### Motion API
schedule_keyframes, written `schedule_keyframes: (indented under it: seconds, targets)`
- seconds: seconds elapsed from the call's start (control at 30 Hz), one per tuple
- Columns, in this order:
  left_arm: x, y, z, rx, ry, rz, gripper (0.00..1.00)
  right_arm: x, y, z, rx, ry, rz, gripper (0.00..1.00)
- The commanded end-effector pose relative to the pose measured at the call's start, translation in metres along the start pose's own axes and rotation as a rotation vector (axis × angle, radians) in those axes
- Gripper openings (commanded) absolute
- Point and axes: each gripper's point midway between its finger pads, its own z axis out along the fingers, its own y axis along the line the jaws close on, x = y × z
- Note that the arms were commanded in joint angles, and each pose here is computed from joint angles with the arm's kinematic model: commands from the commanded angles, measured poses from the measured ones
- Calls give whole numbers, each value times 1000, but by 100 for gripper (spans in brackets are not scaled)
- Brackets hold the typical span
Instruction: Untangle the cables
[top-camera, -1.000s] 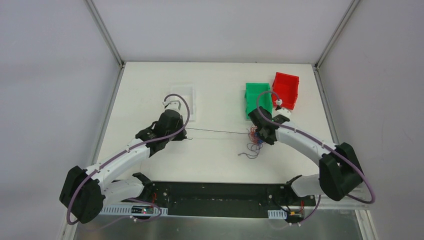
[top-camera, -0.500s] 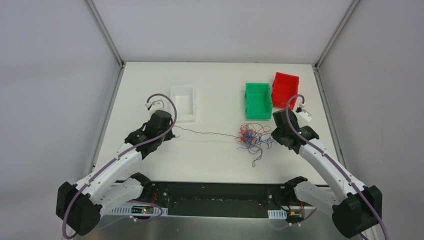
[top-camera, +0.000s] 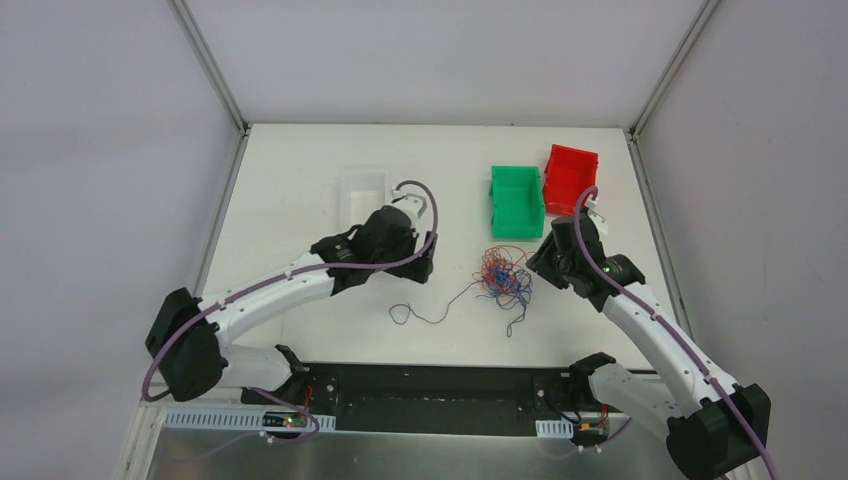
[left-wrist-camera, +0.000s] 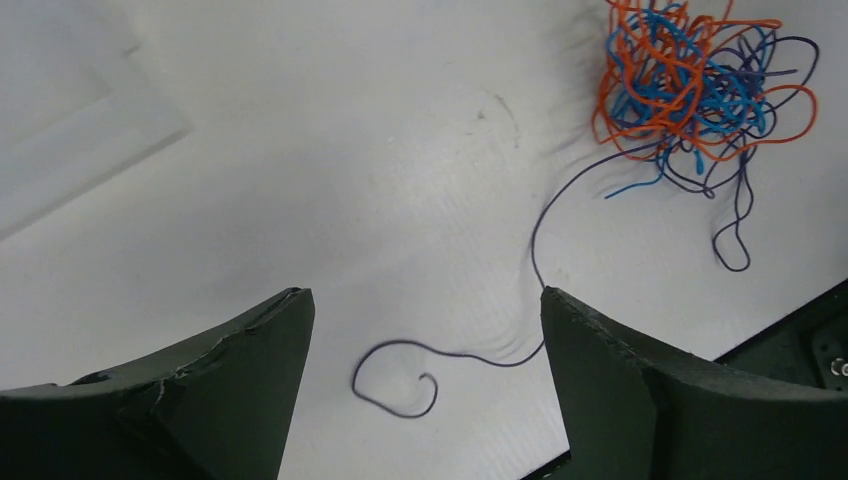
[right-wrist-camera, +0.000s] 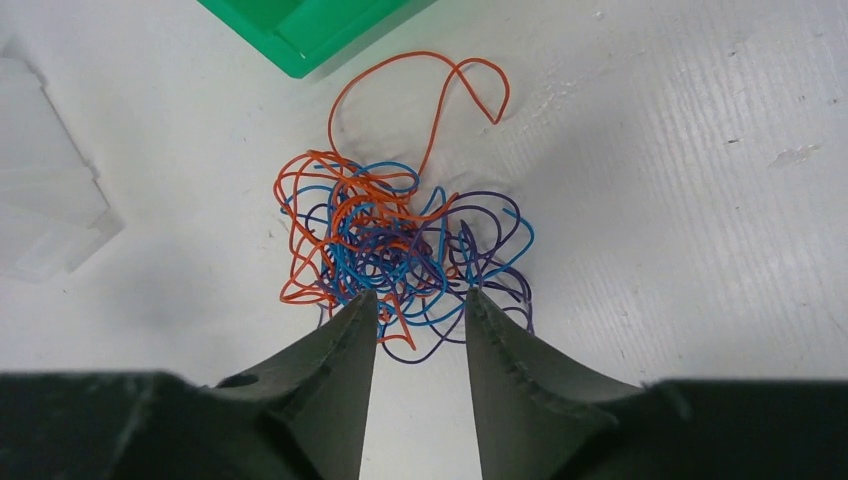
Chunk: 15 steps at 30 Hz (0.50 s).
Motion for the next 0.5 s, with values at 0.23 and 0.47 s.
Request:
schedule_keyframes:
  seconds: [0.23, 0.47]
  targets:
    - [-22, -104, 73, 302, 87, 89, 83, 17, 9, 10, -49, 77, 9, 48]
    - [-14, -144, 109, 407, 144, 82, 82, 43, 4, 37, -43, 153, 63, 54]
